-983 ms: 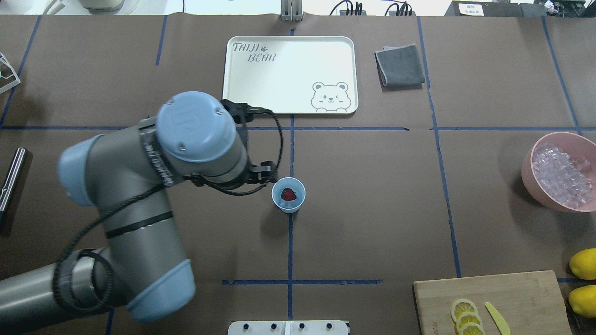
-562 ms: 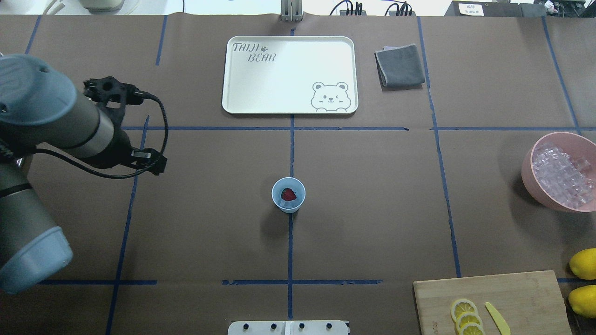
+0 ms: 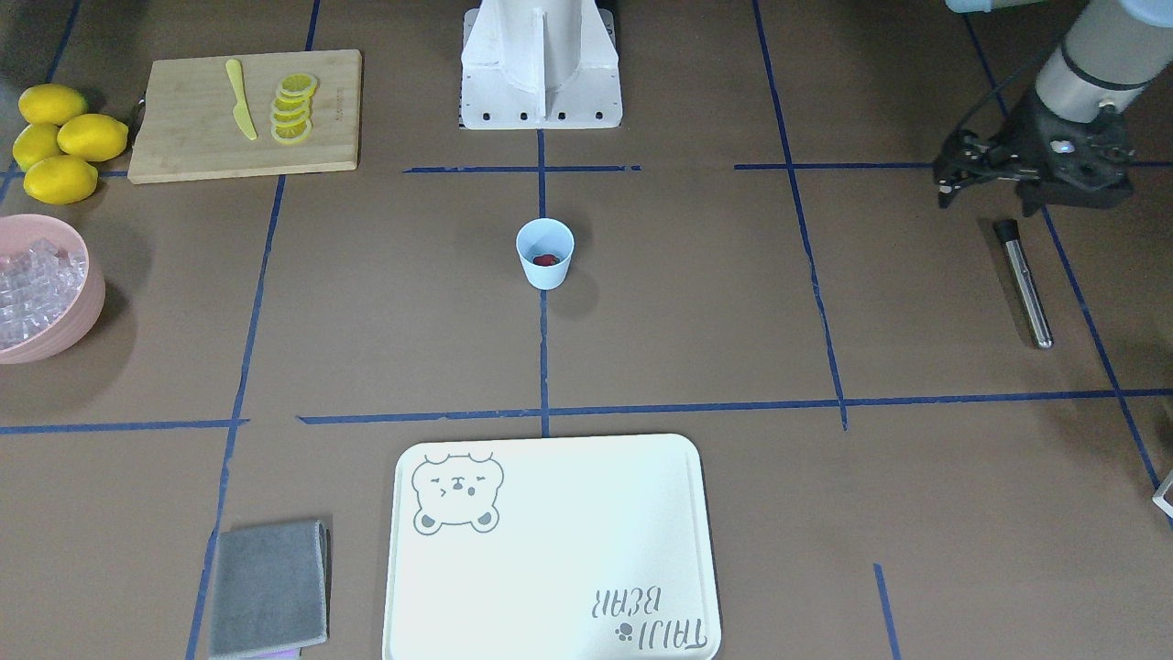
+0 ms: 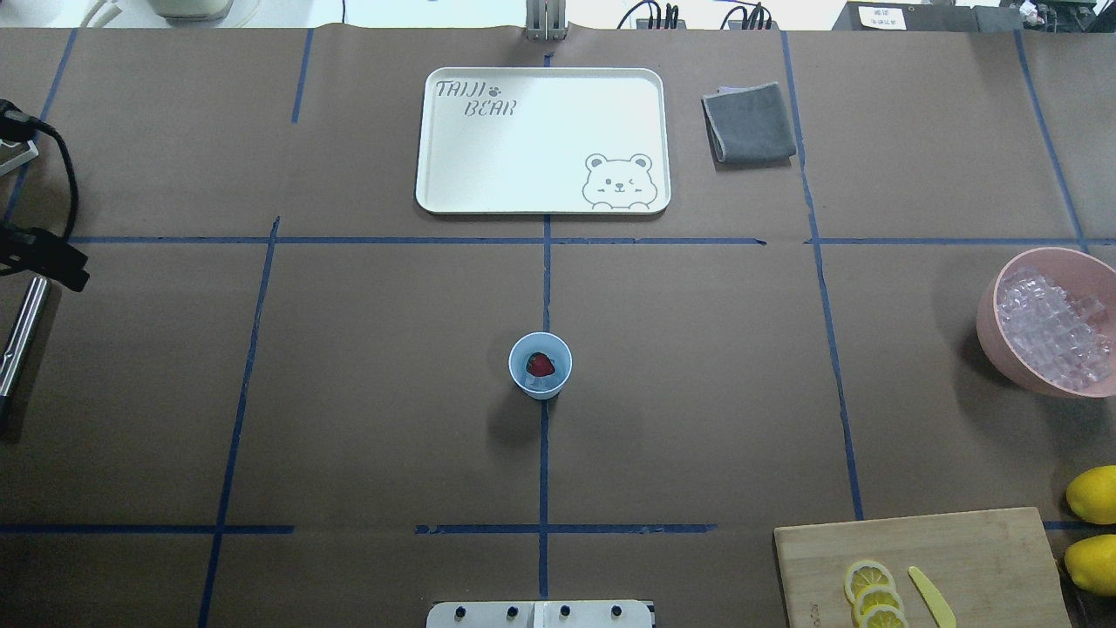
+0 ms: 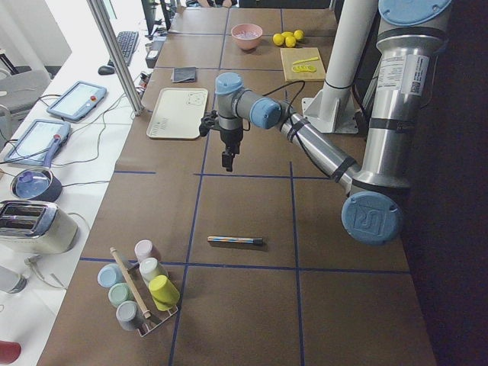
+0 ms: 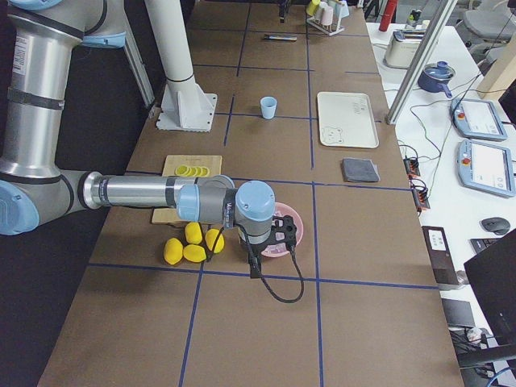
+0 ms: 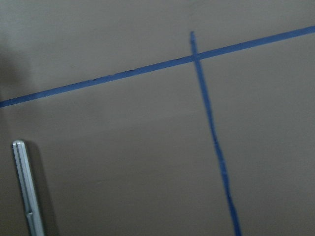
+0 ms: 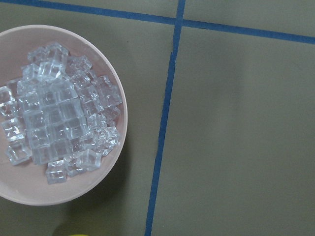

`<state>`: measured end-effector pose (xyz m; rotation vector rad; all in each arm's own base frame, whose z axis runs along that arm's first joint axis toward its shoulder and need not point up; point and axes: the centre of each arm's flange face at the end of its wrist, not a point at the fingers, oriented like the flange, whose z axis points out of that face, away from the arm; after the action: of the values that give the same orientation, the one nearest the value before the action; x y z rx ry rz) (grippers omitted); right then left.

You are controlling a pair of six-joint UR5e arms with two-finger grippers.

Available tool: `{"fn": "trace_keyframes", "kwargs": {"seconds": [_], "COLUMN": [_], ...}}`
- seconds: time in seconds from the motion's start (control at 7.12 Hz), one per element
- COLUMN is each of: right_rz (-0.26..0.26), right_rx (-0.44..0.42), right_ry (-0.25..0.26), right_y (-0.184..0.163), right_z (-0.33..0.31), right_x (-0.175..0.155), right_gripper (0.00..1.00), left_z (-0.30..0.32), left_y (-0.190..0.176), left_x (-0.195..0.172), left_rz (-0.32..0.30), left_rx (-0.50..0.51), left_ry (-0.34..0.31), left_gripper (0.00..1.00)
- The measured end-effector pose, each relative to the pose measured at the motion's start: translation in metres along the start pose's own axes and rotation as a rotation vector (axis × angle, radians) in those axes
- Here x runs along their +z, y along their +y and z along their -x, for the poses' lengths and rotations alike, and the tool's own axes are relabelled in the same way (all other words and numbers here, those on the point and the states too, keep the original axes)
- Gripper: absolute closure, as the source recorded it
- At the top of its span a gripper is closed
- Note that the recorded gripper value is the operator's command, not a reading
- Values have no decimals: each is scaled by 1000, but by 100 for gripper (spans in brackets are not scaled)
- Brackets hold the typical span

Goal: Mash ice and strawberries in cup
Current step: 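Withdraw the left gripper to the steel muddler and grasp it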

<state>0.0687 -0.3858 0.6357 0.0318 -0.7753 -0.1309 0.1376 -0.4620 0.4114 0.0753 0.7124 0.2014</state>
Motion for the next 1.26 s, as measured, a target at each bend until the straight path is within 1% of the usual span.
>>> {"fn": "trace_keyframes", "kwargs": {"seconds": [0.14,0.28,0.42,0.56,0.7,0.98,1.26], "right_rz": [0,1,0,-1,-2,-2,-2], "right_rx": [0,1,0,-1,-2,-2,-3], "right_ry": [0,0,0,0,0,0,1], "right_y": [0,0,0,-1,-1,-2,-2], "right_z": [0,0,0,0,0,1,0], "right_x": [0,0,0,0,-1,-1,-1], "right_gripper": [0,0,0,0,0,0,0], "left_z": [54,106,145,172,188,199,179], "left_y": [-1,-1,-2,-4,-8,-13,-11], "left_x": [-2,1,13,33,54,112,169], "left_rz": [11,19,21,6,-29,-89,-107], "left_rx": [-4,-17,-36,-77,-126,-168,-163], "left_ry": [29,76,113,131,141,149,99], "left_gripper": [0,1,1,1,1,1,1]}}
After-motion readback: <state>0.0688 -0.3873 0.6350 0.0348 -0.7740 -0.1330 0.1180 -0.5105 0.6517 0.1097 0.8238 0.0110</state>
